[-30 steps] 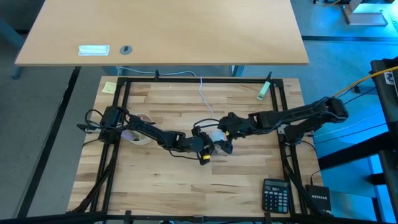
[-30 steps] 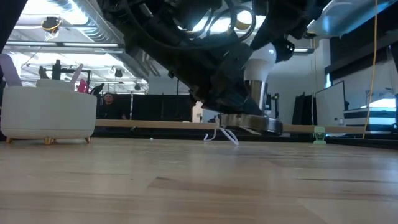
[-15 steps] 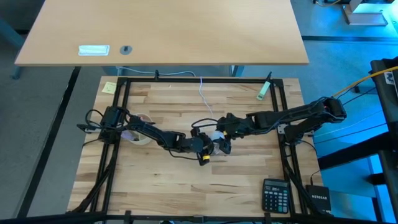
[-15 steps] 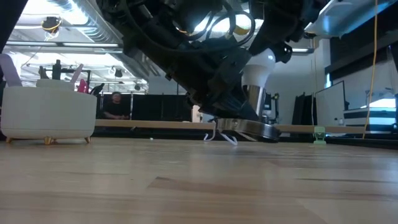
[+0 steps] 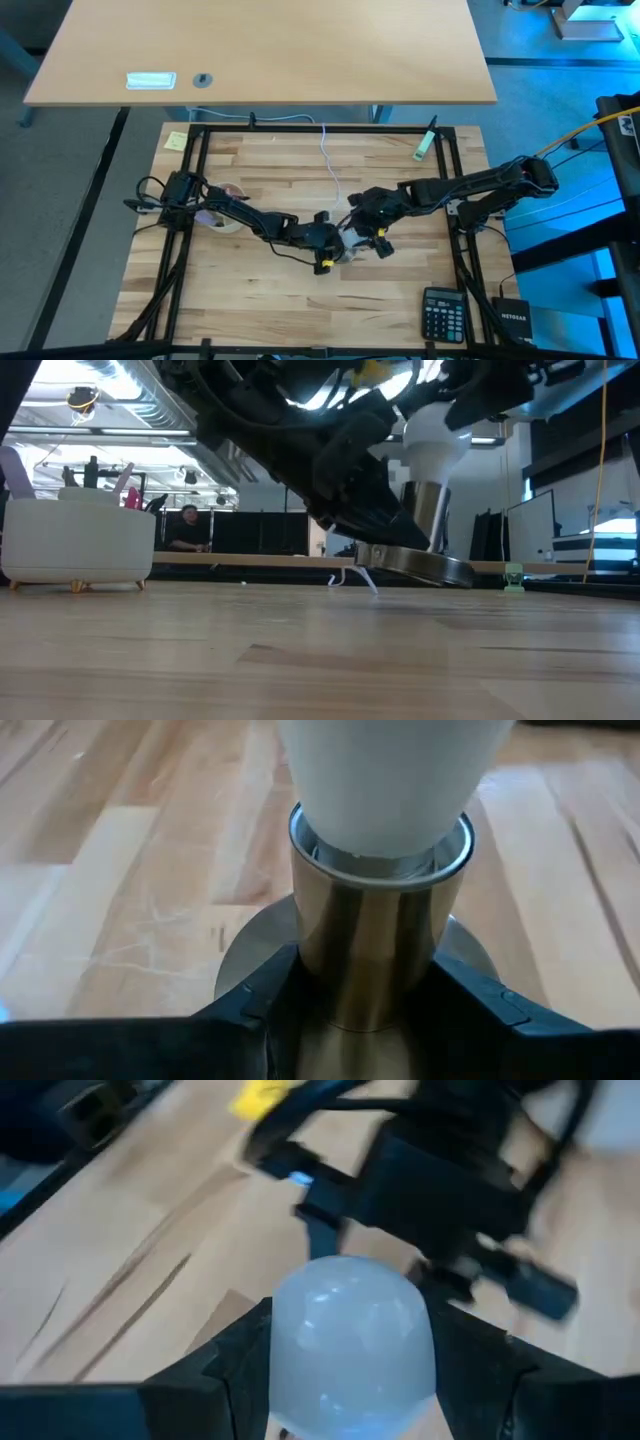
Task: Screw lightbulb
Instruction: Remove the lightbulb from the lamp
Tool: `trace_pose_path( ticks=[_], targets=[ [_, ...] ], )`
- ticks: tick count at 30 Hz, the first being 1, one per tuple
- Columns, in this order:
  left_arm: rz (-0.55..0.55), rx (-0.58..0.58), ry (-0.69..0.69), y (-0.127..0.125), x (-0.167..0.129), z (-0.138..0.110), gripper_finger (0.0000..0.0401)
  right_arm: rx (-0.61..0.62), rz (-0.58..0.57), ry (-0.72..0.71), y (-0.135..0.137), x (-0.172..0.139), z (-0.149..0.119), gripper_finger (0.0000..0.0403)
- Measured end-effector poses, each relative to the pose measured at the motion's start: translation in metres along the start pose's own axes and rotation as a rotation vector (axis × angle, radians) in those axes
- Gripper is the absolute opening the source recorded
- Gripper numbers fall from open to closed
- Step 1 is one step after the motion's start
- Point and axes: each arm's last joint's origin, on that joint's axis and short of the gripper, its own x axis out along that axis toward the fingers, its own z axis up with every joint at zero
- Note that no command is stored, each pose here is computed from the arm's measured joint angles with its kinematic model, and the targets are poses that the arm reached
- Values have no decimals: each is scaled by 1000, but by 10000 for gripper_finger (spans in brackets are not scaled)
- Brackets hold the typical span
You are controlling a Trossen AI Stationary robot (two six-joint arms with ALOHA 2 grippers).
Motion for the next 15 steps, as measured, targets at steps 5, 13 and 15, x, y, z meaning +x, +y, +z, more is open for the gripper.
trace_pose_path(
  ticks=[5,13,15],
  targets=[
    [-63,56,-26,-5,-1,3,155,-333,118,-81,3,0,3,219],
    [-114,87,-9,-6,-2,2,155,-524,162,-161,5,1,6,218],
    [-115,89,-11,-6,-2,2,155,-529,164,-167,5,1,6,218]
  ],
)
